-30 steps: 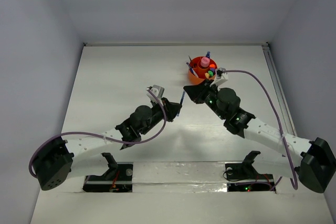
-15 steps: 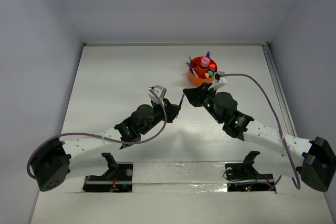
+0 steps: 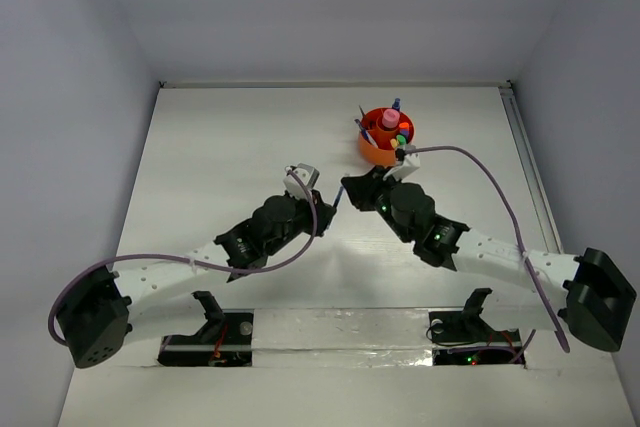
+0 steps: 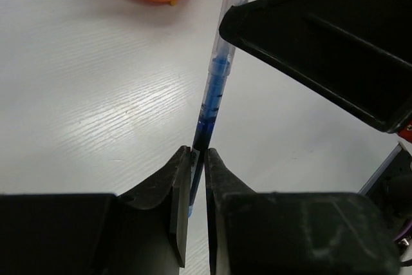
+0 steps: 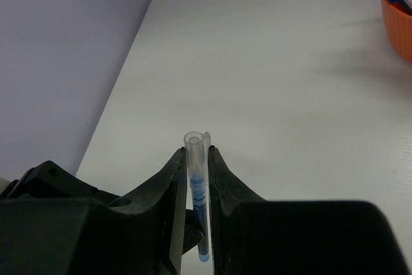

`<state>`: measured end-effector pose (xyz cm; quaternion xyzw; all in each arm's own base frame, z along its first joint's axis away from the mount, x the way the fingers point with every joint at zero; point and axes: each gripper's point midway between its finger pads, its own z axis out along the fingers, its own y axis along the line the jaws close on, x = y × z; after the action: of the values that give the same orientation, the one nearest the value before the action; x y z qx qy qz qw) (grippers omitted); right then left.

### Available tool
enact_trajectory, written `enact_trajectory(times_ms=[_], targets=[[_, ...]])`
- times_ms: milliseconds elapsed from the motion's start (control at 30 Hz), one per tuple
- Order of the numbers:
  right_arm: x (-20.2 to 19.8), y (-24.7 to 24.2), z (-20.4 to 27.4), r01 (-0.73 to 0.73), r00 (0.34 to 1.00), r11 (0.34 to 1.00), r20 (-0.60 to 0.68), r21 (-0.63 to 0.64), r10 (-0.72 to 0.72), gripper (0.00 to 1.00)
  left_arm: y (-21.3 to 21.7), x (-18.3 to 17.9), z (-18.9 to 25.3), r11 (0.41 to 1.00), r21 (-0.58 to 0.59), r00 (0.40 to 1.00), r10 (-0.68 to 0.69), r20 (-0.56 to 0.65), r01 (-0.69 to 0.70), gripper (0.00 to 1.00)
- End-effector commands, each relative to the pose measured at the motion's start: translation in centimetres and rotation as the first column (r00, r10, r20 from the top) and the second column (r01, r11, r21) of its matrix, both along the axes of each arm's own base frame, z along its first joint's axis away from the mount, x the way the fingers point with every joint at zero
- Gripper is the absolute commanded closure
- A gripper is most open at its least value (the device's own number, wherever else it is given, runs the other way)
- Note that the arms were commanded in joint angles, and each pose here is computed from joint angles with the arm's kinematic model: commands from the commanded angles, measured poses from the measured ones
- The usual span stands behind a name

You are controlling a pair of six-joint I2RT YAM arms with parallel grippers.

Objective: Sort the stationery into containers
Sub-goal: Close the pen cap on the pen.

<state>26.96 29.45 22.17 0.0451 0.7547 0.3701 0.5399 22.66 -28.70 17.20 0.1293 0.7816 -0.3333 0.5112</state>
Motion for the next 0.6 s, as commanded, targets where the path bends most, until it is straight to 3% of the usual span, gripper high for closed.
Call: enact_trajectory(times_ms=[0,300,567], targets=[[-4.3,1.4,-6.3,-0.157,0.98,0.971,-0.15,-0.182,0.13,1.0,0.8,3.2,13.5,0.935,-0.348,0.961,0.161,0.227,-0.074,1.0],[-4.7,1.9,-9.1,-0.145,0.977,0.955,-0.19,-0.26,0.097,1.0,1.9,3.4,15.0,0.926,-0.368,0.952,0.182,0.247,-0.082,1.0],[-4.1,1.4,-6.8,-0.098,0.988,0.969,-0.136,-0.225,0.069,1.0,3.3,2.8,13.3,0.92,-0.372,0.96,0.206,0.192,-0.123,1.0]])
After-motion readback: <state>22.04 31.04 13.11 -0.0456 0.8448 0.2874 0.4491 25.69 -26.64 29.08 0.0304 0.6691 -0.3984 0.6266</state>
